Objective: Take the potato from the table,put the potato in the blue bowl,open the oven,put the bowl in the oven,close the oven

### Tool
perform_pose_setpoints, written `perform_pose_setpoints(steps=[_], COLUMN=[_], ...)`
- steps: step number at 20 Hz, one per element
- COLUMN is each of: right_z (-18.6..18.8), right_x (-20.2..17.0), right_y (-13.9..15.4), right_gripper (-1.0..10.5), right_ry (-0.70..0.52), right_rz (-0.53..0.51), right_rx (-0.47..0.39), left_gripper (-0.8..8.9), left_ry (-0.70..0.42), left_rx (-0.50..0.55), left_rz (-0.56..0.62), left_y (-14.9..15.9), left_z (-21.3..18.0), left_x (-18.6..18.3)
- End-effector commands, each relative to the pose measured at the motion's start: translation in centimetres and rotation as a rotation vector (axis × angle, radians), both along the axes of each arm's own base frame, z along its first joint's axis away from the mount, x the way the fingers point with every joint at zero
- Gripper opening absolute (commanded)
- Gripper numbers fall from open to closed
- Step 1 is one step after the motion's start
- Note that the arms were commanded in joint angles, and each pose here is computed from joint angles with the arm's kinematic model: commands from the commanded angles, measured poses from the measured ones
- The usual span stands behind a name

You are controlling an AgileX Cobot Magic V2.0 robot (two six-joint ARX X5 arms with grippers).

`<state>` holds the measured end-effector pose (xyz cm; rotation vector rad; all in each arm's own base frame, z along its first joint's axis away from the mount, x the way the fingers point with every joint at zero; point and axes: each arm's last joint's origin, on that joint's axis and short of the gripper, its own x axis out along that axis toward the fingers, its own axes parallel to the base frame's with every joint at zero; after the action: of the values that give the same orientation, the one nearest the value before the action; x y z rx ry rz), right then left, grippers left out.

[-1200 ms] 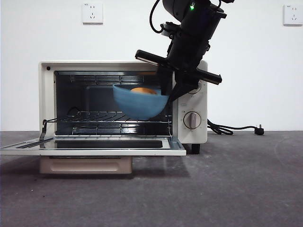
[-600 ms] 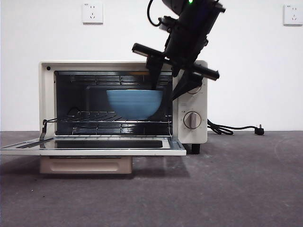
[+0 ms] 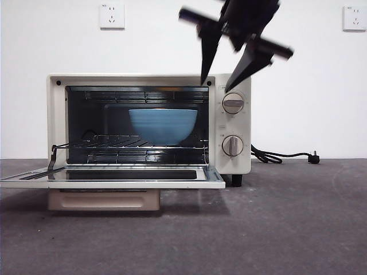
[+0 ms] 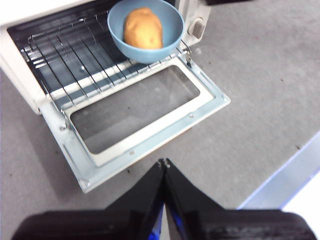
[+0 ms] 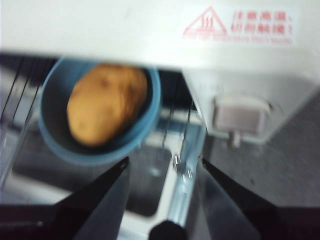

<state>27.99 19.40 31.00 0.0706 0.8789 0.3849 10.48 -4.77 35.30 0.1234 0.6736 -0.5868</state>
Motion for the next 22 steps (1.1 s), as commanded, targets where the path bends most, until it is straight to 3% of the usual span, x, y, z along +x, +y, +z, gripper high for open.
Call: perform_pose_setpoints(steps=[1, 8, 14, 22], right_z=[1.3, 5.5, 9.2, 11.7], right_x=[-1.7, -6.7, -11.5, -17.7], right_y=[-1.0, -4.5, -7.8, -12.2], right_gripper=[2.2, 2.2, 2.2, 2.2], right_ry=[-0.007, -0.063, -0.189, -0.316], right_rz=[0.115, 0.205, 0.217, 0.210], right_rx=[-0.066, -0.120, -0.074, -0.014], left_gripper=[-0.08, -0.08, -0.08, -0.09], left_ry=[-0.009, 0.054, 0.123, 0.239], left_rx=[0.001, -0.066, -0.177, -0.204], left_rz=[0.022, 0.106, 0.168, 0.289], left_y=[-0.1, 0.3, 2.4, 6.3], left_z=[-0.3, -3.3, -7.1, -14.1], left_x=[1.1, 4.5, 7.3, 11.7])
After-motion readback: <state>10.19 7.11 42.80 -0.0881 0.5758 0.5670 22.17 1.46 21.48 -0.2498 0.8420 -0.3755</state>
